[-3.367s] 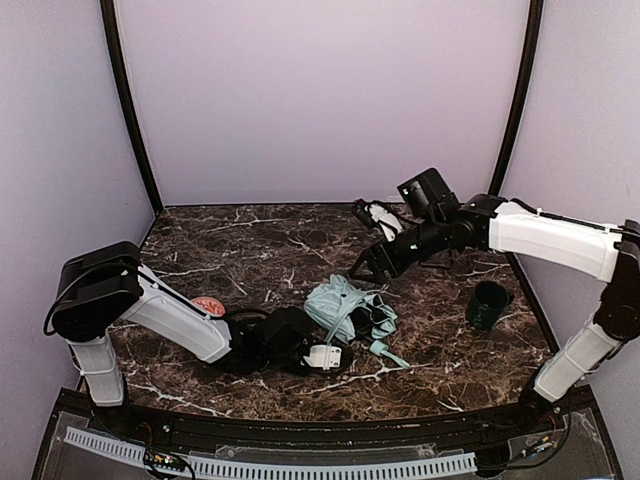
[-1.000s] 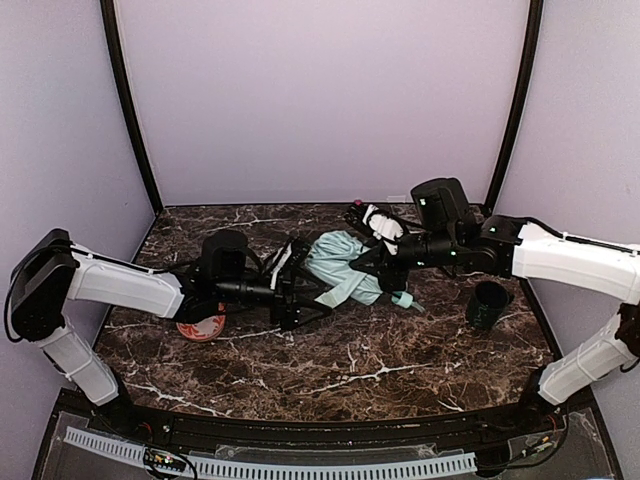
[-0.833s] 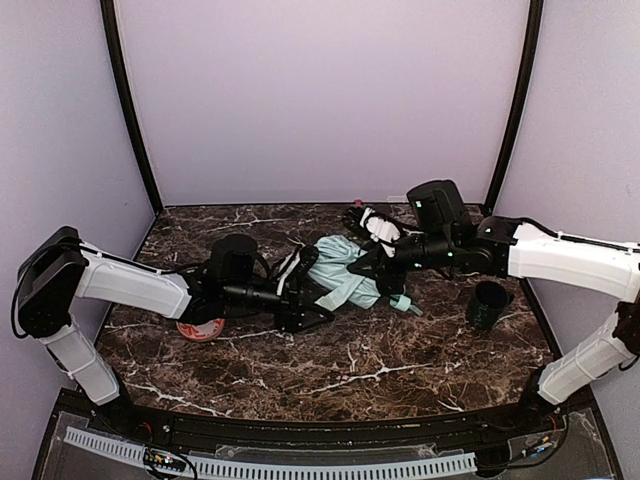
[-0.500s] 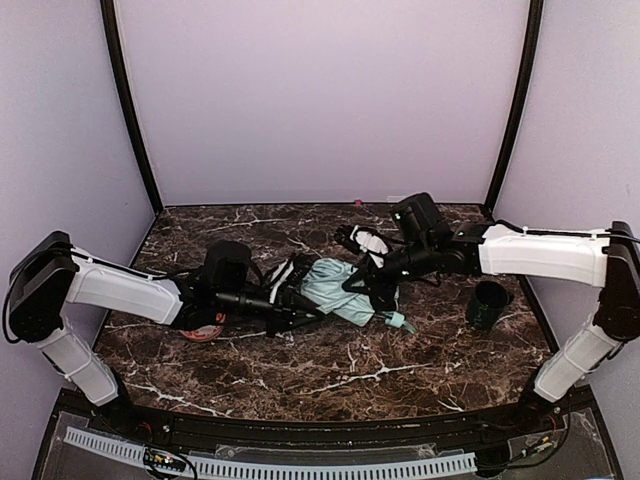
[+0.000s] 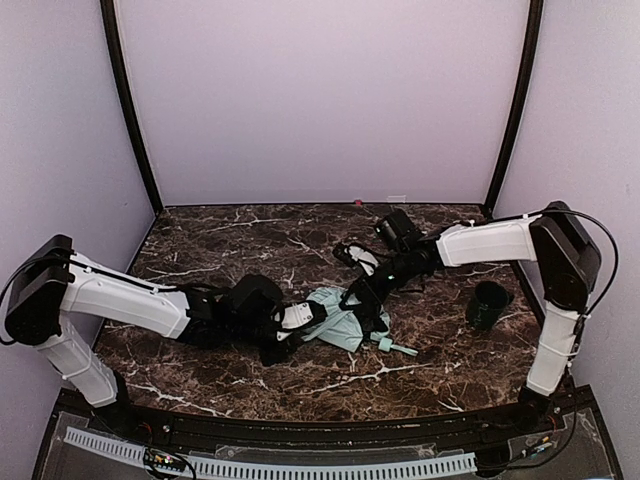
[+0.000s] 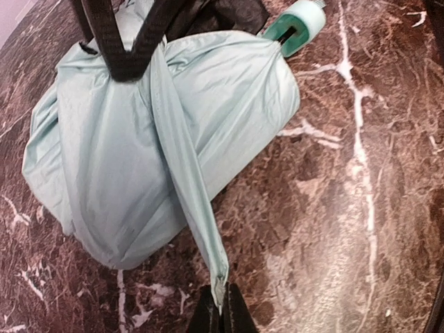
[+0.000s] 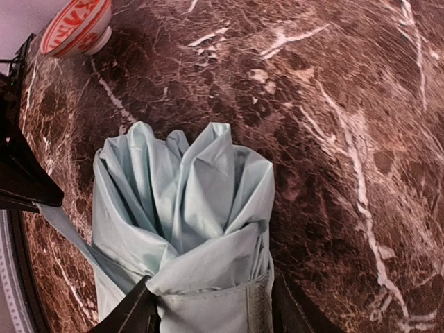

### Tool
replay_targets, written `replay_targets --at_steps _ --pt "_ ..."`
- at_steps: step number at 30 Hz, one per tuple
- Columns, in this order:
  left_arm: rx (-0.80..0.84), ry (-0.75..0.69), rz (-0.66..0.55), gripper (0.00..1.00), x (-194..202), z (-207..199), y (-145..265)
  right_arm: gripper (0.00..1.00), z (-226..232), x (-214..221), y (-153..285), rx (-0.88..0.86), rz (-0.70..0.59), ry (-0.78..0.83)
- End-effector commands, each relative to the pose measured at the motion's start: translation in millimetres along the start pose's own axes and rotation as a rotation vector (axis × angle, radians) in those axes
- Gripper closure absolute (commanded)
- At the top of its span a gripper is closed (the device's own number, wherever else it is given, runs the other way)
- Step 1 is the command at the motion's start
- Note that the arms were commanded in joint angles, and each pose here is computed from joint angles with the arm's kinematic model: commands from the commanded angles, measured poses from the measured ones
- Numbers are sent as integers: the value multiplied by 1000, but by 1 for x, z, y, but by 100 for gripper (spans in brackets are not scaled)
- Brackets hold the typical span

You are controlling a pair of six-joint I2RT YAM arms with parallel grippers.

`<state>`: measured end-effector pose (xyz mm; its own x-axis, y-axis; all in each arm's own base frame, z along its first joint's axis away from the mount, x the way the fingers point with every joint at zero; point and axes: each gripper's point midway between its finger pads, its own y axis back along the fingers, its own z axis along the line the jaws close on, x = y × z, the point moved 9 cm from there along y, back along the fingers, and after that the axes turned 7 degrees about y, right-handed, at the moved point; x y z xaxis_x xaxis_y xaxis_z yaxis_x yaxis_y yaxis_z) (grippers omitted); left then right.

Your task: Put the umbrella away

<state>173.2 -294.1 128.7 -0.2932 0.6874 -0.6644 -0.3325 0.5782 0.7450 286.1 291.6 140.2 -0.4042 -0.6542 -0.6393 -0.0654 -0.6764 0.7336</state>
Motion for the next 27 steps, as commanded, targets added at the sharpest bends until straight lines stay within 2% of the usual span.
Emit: replay_targets --at_steps 1,5,7,8,11,15,21,23,27 --pt "-67 -55 167 100 29 4 -3 39 -11 -12 17 56 -21 10" --pt "-42 -40 144 100 30 1 -9 20 -7 -29 36 98 -76 62" --pt "-37 -33 142 100 29 1 -11 4 -6 -35 49 159 -101 77" --pt "-36 -33 146 100 30 1 -11 1 -5 -38 55 200 -112 77" --pt "-33 -34 145 100 29 0 -11 0 5 -39 69 336 -111 80" --pt "-16 -33 117 100 26 -1 -6 0 48 -20 69 502 -91 155" --pt "18 -27 97 100 27 -4 -3 0 116 19 40 516 -117 277" --pt "19 -25 98 100 27 -4 -3 0 122 24 26 530 -106 311" --pt "22 -22 89 100 25 -4 -2 0 113 24 -6 584 -6 338"
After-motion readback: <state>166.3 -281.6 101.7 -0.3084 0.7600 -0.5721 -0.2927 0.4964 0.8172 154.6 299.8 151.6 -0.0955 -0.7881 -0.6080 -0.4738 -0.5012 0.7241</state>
